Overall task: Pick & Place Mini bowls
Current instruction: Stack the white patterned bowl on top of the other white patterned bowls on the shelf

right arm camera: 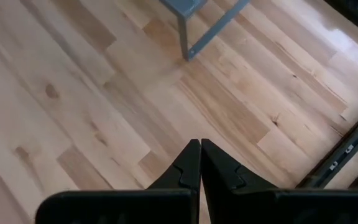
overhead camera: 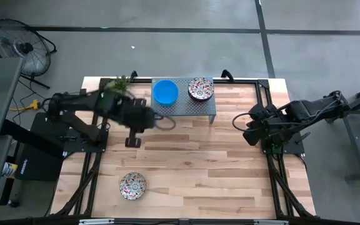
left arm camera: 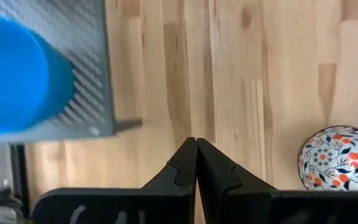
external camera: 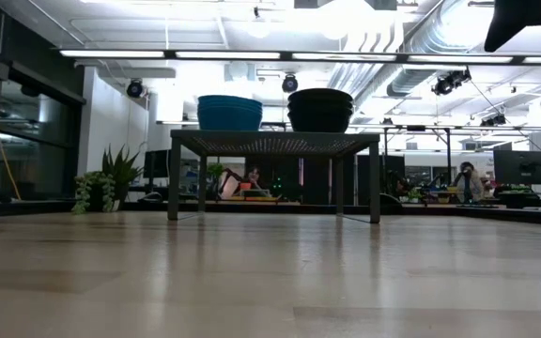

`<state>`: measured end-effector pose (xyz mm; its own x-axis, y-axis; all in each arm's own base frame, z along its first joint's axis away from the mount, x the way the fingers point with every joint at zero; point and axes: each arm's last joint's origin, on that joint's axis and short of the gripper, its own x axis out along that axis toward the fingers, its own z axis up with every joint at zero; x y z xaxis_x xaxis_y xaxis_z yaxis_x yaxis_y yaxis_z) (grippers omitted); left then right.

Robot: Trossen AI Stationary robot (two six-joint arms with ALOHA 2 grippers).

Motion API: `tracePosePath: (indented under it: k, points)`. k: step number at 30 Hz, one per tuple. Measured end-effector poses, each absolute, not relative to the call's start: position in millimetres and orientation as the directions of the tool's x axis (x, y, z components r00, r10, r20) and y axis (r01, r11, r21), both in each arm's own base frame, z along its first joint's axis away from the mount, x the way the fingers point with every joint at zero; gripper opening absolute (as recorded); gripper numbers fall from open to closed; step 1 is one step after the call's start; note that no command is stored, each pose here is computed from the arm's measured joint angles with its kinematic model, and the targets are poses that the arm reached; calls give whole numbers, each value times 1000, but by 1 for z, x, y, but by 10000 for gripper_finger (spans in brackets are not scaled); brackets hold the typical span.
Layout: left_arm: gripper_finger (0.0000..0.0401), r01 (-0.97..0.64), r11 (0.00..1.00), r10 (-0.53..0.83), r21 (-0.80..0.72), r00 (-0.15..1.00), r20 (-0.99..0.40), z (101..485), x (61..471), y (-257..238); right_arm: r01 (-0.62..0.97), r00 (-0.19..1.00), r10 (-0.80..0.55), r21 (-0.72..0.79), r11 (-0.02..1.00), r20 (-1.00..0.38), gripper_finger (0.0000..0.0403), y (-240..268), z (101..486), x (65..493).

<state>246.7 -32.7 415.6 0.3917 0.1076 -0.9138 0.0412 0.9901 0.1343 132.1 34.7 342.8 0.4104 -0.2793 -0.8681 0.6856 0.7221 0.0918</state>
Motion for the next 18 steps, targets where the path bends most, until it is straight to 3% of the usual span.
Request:
tracePosePath:
  k: [2,9,18]
  points:
    - [0,17,991,116,133,394,-912,400,239,-42,675,423,-282,92,733,-861,1,37,344,129]
    - [0,-51,999,20,-12,578,-816,358,209,-63,665,464,-285,117,738,-839,1,43,346,119]
    - [0,-280,943,-28,-180,472,-881,301,175,-83,700,481,-369,95,708,-795,0,45,347,114]
